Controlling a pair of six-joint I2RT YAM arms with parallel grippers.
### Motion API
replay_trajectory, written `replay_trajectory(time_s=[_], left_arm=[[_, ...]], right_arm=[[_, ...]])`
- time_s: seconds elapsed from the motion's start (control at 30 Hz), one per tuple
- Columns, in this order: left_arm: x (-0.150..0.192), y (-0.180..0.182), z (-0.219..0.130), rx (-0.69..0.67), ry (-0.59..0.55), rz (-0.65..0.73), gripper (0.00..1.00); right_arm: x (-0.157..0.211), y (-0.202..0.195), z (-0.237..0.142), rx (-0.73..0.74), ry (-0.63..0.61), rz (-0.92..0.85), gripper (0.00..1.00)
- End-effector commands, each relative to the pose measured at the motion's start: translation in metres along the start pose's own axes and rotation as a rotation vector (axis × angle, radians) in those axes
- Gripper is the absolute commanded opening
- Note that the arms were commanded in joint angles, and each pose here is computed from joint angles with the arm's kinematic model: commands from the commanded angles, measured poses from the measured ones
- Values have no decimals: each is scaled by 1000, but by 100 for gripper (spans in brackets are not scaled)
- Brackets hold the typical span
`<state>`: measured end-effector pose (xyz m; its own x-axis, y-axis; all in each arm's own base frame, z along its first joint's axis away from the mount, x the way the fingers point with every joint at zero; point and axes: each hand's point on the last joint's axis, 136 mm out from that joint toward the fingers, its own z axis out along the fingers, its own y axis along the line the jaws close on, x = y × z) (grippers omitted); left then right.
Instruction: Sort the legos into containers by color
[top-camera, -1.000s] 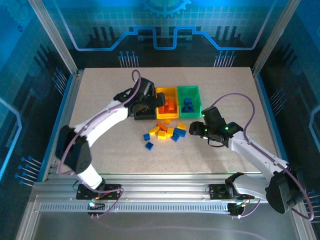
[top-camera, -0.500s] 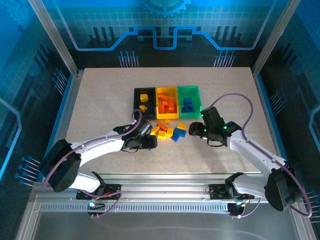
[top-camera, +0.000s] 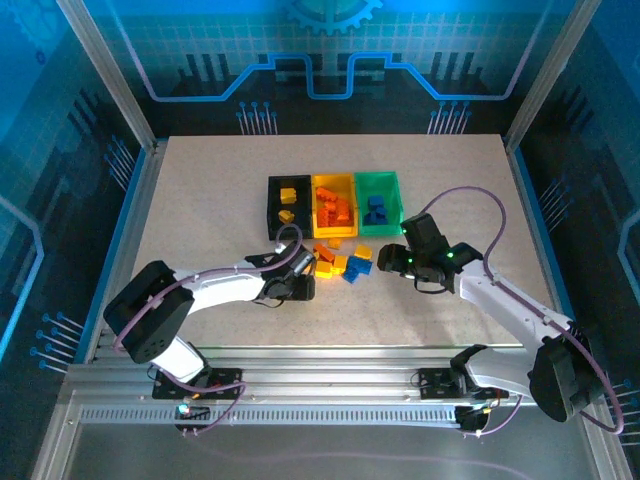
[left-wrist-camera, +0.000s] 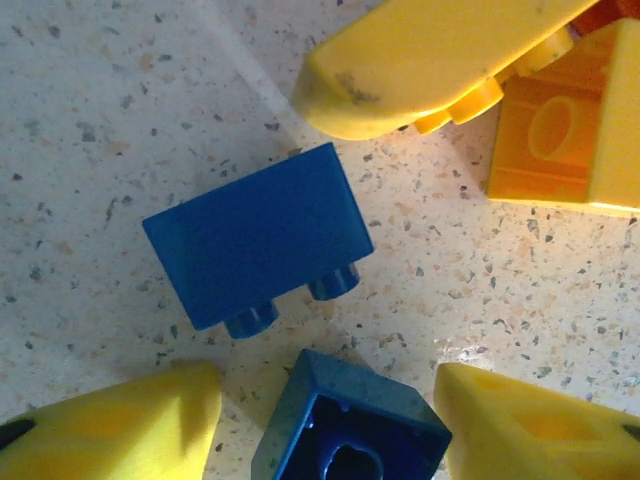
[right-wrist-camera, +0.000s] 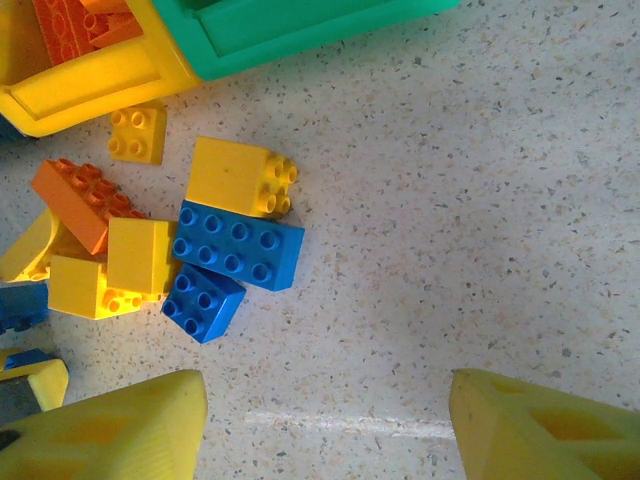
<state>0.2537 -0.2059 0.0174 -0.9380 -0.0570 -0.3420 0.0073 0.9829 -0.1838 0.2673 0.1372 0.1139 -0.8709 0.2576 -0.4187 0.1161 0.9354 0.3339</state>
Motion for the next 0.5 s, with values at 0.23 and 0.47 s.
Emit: replay_trajectory(time_s=[0.23, 0.47], left_arm=[[-4, -18, -18, 28, -33, 38, 37], [-66, -81, -66, 177, -162, 52, 36]], right_arm=[[-11, -5, -10, 20, -51, 13, 67], [-11, -15, -17, 38, -89, 40, 67]])
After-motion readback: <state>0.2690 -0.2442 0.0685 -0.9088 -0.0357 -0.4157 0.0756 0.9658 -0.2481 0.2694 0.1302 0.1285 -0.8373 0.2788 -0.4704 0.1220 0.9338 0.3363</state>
